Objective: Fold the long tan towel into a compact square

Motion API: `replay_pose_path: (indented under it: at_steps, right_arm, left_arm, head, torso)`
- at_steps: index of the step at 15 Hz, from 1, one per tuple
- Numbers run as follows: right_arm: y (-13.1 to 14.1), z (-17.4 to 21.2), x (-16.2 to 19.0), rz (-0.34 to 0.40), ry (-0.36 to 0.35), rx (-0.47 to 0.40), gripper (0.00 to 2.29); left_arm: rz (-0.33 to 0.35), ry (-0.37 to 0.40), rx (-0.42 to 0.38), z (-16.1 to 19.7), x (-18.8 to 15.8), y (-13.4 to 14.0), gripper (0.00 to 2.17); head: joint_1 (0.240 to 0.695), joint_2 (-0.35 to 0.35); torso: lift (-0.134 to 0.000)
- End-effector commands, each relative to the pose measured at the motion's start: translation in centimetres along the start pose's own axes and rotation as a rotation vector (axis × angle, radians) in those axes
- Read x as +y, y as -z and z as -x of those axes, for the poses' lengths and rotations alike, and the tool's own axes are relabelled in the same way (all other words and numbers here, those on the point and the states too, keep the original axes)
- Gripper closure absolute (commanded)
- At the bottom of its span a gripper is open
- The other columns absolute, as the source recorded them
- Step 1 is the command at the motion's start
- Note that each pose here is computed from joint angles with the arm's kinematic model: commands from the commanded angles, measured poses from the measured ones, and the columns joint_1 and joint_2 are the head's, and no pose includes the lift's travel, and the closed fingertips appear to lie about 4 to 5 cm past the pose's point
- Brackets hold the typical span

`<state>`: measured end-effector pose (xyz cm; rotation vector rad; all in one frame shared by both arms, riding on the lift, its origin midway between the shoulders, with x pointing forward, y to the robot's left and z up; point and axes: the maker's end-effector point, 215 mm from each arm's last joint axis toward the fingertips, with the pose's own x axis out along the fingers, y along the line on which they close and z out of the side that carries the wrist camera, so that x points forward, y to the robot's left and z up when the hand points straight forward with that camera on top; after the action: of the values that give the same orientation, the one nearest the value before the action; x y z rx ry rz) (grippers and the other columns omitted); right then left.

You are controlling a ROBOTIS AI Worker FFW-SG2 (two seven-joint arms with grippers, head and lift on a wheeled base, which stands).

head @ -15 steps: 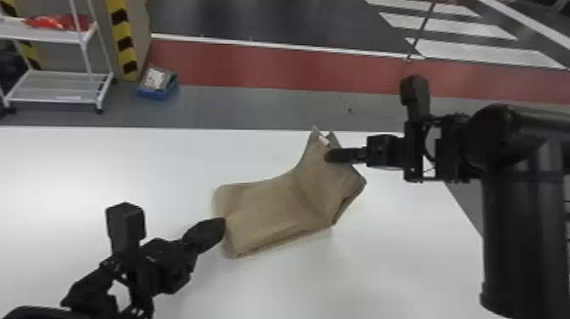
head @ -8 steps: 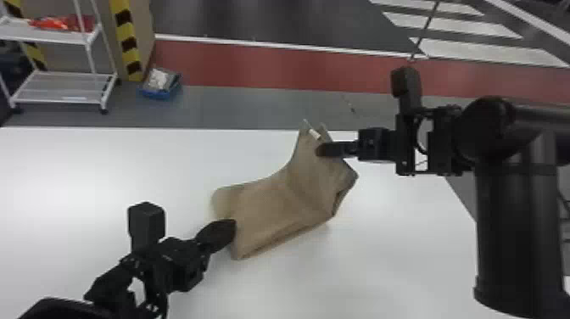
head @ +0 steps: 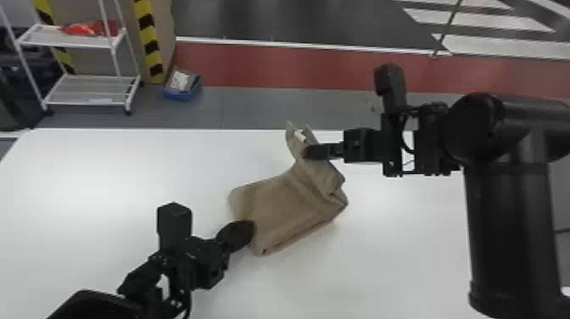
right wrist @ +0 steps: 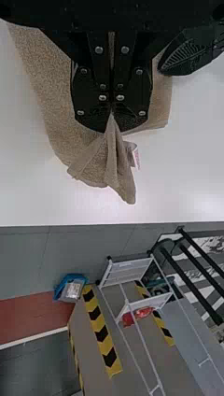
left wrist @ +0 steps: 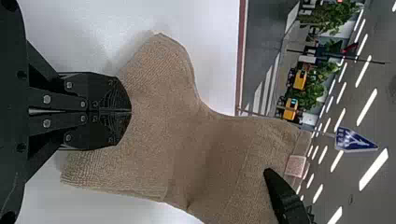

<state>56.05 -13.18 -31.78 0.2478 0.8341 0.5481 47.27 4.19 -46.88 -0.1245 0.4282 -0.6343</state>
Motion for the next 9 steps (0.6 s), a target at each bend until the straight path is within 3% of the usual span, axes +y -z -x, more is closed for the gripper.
replay_pose_path:
  at_steps: [1, 4, 9]
  right_arm:
    - [0.8, -1.3, 2.2, 0.012, -0.029, 0.024, 1.31]
    - [2.1, -3.0, 4.3, 0.023, -0.053, 0.063, 1.31]
    - [5.7, -5.1, 4.5, 0.040, -0.029, 0.148, 1.31]
  left_arm:
    - [-0.002, -0.001, -0.006, 0.0, 0.1, 0.0, 2.00]
    - [0.005, 0.001, -0.009, -0.1, 0.0, 0.0, 2.00]
    - [0.002, 0.001, -0.023, -0.1, 0.1, -0.2, 2.00]
  head:
    - [0.695, -0.103]
    - [0.695, -0.063]
    - [0.695, -0.033]
  torso:
    - [-0.123]
    - [-0.123]
    - [-0.123]
